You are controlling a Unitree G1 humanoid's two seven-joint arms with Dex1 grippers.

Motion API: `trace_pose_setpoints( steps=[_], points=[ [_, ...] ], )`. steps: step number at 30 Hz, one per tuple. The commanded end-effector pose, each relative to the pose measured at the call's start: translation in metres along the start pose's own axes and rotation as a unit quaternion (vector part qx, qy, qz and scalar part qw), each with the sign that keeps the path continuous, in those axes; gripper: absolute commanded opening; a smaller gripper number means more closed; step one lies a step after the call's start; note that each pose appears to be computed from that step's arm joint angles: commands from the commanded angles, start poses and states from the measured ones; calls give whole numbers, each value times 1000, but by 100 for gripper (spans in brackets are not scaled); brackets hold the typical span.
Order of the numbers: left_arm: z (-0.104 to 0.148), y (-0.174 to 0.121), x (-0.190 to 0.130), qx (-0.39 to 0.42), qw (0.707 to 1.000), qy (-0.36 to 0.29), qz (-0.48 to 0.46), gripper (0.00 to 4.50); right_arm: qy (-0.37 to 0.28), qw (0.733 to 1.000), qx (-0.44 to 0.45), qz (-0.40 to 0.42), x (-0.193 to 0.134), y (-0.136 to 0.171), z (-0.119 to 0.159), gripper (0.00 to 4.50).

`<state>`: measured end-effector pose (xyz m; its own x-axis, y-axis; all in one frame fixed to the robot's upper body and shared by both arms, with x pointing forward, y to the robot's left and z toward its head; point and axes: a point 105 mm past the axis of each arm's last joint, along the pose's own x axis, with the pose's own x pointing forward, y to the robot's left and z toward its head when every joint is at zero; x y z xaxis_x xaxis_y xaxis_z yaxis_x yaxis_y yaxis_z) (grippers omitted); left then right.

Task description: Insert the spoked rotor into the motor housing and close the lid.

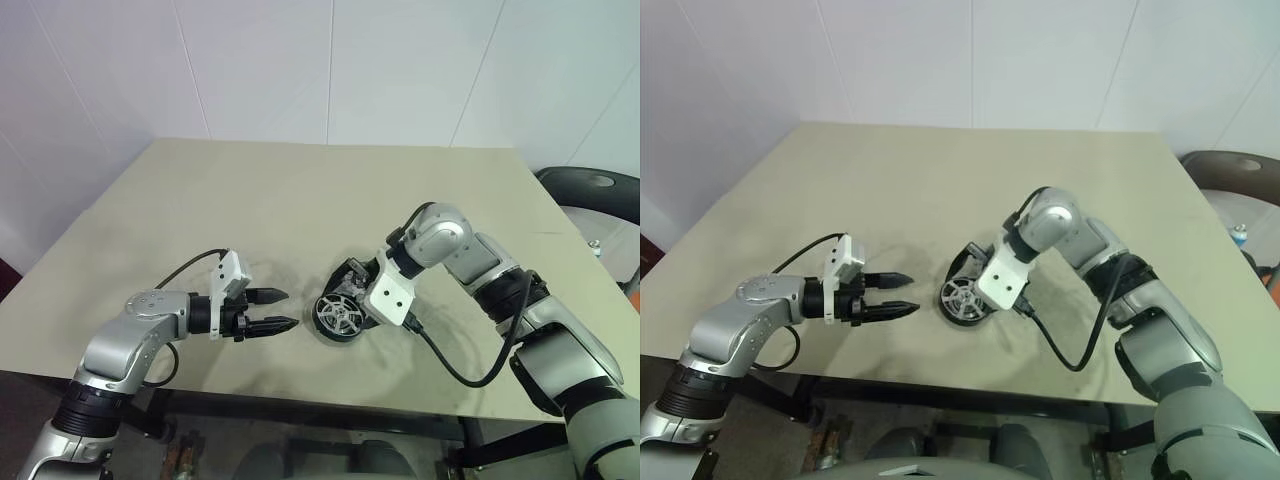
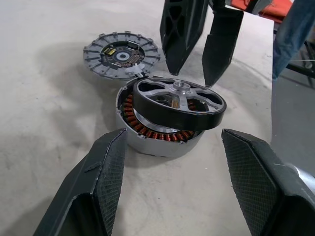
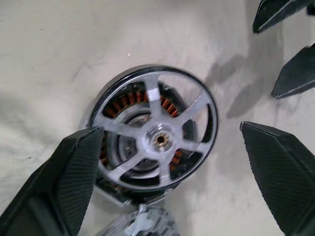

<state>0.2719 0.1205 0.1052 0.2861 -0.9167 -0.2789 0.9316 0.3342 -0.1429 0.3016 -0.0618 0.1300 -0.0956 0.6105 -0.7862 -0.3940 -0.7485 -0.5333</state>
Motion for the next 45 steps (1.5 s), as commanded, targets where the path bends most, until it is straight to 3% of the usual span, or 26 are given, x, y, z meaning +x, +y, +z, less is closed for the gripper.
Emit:
trace_pose_setpoints(
  steps=[1, 5, 6, 8, 13, 42, 45],
  points=[
    [7, 3, -3, 14, 1000, -12, 10, 325, 14, 999, -39, -26, -8, -19, 2, 448],
    [6, 3, -2, 12, 1000, -13, 13, 325, 9, 998, -45, -33, -9, -28, 6, 448],
    [6, 3, -2, 11, 1000, -14, 14, 325, 7, 998, -47, -31, -9, -28, 7, 430],
    [6, 3, -2, 11, 1000, -14, 15, 325, 5, 998, -51, -29, -9, -29, 8, 391],
    [6, 3, -1, 10, 1000, -18, 19, 325, 8, 998, -52, -28, -9, -29, 6, 230],
    [9, 4, 1, 6, 999, -33, 42, 325, 21, 997, -69, 31, 0, -8, -2, 230],
    [8, 4, 1, 5, 998, -34, 44, 325, 21, 997, -73, 26, 1, -11, -2, 174]
  ],
)
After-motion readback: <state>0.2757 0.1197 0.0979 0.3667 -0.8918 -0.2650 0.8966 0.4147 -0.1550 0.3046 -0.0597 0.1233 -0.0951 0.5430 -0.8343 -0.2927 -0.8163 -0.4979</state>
